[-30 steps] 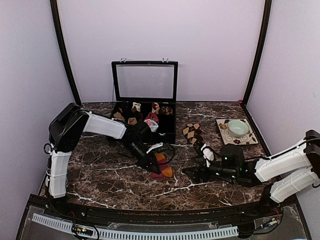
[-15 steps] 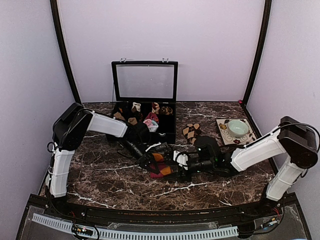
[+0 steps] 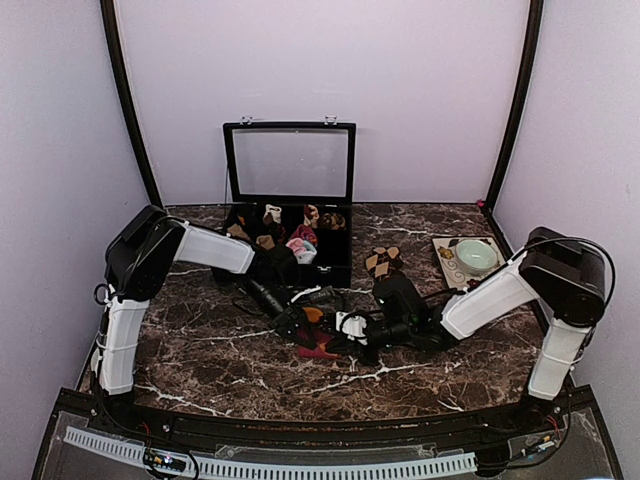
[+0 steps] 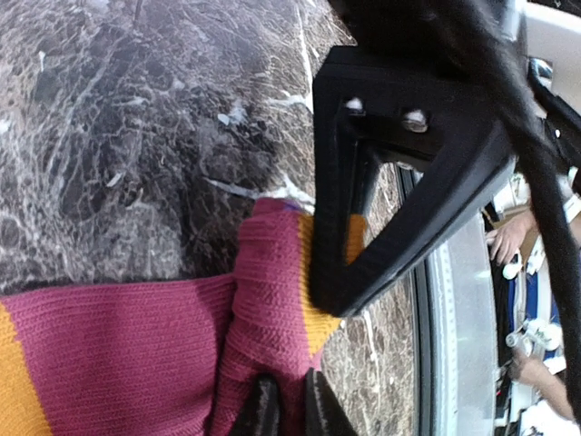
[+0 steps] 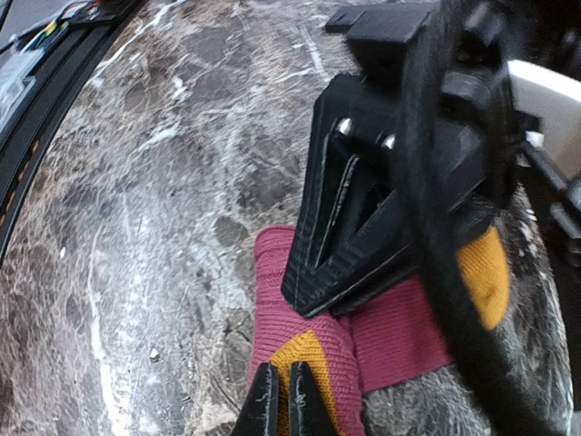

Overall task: Roll the socks
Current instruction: Roll the sock at the center of the board.

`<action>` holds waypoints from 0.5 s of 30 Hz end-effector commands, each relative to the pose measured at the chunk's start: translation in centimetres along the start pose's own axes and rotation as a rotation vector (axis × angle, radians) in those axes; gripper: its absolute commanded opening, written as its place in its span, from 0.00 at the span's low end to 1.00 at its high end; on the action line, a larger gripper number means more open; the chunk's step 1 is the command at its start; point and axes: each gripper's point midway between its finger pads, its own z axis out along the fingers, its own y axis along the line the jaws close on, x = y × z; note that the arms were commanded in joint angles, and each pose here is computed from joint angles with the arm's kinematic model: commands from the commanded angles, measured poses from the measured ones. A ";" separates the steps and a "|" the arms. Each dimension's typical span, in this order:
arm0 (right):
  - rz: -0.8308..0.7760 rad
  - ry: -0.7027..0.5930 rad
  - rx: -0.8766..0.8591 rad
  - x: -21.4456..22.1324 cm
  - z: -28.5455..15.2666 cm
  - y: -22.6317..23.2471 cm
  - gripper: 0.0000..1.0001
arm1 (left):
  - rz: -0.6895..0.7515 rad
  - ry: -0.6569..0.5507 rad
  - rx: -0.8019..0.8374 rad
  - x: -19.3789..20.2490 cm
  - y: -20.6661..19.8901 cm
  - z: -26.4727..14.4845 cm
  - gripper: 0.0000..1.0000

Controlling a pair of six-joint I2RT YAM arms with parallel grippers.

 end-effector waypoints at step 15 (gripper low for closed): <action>0.281 0.153 -0.082 2.9 1.6 1.4 0.00 | 0.099 0.100 -0.318 1.4 1.2 -5.8 0.62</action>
